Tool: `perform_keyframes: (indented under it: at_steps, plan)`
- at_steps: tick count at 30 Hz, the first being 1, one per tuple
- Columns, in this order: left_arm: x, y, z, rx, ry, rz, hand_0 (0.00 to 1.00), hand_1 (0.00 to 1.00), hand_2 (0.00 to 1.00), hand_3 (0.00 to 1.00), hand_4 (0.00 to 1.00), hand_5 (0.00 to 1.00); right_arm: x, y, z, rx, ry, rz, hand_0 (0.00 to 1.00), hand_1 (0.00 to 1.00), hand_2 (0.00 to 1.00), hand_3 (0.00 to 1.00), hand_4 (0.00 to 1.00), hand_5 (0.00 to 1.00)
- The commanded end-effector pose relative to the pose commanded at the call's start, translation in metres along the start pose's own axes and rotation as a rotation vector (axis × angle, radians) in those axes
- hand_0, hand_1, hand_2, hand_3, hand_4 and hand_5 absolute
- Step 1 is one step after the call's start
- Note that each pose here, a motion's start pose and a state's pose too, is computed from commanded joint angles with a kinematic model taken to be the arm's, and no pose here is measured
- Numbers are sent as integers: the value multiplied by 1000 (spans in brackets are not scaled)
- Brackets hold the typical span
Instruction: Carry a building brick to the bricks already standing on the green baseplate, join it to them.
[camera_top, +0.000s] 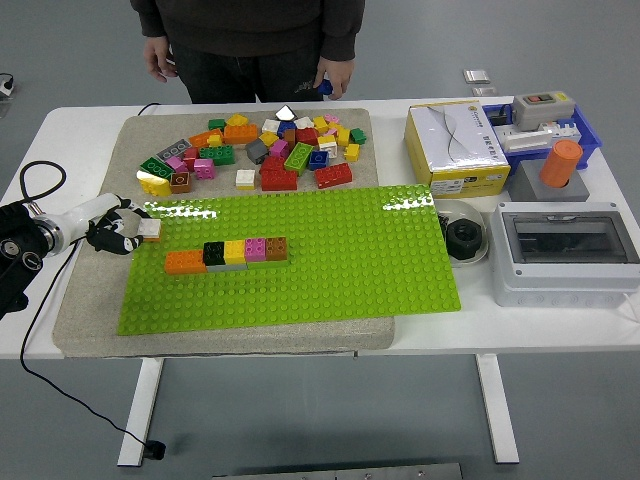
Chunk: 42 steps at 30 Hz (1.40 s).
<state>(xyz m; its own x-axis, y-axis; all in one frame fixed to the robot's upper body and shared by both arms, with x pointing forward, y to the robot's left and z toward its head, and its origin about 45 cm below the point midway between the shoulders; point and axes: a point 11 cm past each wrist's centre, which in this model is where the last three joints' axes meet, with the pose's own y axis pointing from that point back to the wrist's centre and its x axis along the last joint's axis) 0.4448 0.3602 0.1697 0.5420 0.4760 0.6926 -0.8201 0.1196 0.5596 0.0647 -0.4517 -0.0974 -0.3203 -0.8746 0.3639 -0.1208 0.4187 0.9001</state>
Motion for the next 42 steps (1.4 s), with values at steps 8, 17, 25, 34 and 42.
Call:
perform_keyframes:
  at_steps: [8, 17, 25, 34, 42]
  plan:
    - [4, 6, -1, -17, 39, 13, 128, 2, 34, 479, 548, 2, 2, 0, 1, -2, -4, 5, 628, 423, 559, 705, 710, 869]
    - [9, 22, 13, -91, 55, 37, 128, 2, 34, 476, 547, 2, 10, -1, 5, -6, -16, 21, 628, 419, 535, 705, 711, 870]
    - [-7, 32, 27, -147, 99, 57, 128, 2, 35, 473, 553, 2, 16, -1, 10, -12, -22, 33, 628, 416, 527, 706, 710, 869]
    - [-32, 35, 36, -110, 141, 56, 145, 2, 36, 472, 550, 2, 19, -1, 16, -20, -21, 37, 628, 411, 515, 707, 710, 870]
    - [-43, 34, 33, -44, 145, 17, 143, 2, 36, 464, 555, 2, 18, -1, 18, -24, -11, 33, 629, 409, 512, 707, 710, 871]
